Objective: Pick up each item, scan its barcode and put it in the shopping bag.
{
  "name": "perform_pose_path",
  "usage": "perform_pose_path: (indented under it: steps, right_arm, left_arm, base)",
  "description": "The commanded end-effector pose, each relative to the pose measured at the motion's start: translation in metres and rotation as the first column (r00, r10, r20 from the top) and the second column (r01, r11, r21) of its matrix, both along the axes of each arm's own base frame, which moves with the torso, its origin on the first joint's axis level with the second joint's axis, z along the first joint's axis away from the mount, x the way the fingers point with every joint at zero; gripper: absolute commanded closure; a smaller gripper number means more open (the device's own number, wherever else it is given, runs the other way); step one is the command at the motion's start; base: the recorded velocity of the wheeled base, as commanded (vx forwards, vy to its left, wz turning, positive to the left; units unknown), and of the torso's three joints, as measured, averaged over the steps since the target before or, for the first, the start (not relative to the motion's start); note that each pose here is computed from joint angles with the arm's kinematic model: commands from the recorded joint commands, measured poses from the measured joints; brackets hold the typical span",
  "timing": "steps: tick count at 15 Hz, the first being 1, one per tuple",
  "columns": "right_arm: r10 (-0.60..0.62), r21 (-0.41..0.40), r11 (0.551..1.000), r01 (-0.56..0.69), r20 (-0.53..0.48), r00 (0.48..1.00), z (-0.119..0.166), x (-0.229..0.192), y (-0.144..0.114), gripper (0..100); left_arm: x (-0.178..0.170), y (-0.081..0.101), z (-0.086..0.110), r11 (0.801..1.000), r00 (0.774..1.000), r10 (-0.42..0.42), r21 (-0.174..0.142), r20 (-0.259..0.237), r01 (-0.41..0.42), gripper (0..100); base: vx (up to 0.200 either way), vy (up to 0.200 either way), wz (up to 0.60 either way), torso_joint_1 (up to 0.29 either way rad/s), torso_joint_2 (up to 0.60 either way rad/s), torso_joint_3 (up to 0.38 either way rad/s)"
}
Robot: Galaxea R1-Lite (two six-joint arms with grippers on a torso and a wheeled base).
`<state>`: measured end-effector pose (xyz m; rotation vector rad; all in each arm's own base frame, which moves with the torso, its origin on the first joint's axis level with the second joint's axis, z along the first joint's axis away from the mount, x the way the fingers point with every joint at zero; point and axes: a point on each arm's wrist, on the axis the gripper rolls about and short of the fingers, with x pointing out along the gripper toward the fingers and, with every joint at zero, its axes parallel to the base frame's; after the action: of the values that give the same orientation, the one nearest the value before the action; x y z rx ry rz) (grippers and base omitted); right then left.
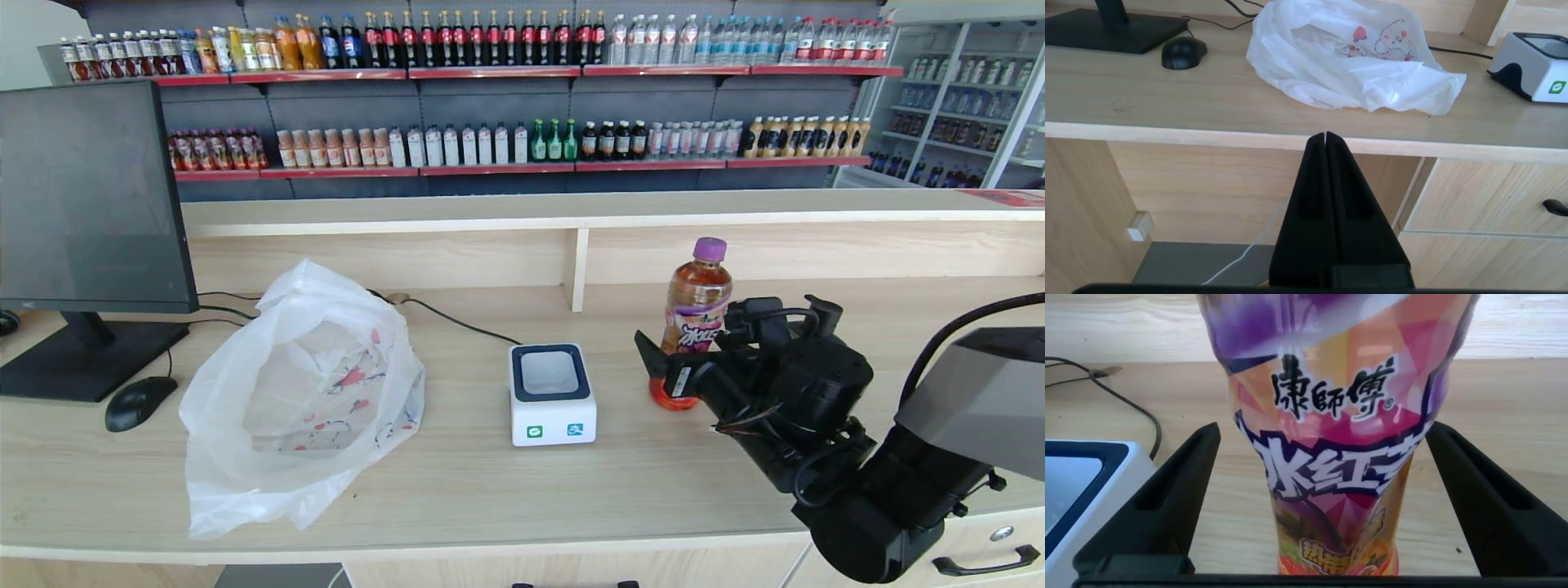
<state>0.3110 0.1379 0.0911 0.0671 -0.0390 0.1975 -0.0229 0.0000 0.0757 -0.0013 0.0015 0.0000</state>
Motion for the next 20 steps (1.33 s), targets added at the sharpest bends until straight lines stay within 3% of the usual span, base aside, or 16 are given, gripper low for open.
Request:
perform_pose_path:
  steps: [1, 14, 20]
  right_arm:
    - [0.000, -0.002, 1.000, 0.000, -0.002, 1.000, -0.003, 0.004, 0.002, 0]
    - [-0.059, 0.012, 0.998, 0.058, 0.034, 0.998, 0.004, 0.019, -0.016, 0]
    - [-0.043, 0.011, 0.999, 0.043, 0.035, 0.998, 0.004, 0.018, -0.011, 0]
  left_arm:
    - [0.000, 0.000, 0.000, 1.000, 1.000, 0.000, 0.000, 0.000, 0.000, 100]
    - [0.000, 0.000, 0.000, 1.000, 1.000, 0.000, 0.000, 0.000, 0.000, 100]
    - [0.000, 0.000, 0.000, 1.000, 1.000, 0.000, 0.000, 0.000, 0.000, 100]
  base:
    - [0.000, 0.000, 0.00, 0.000, 0.00, 0.000]
    - [0.000, 0.000, 0.00, 0.000, 0.00, 0.000]
    - [0.000, 0.000, 0.00, 0.000, 0.00, 0.000]
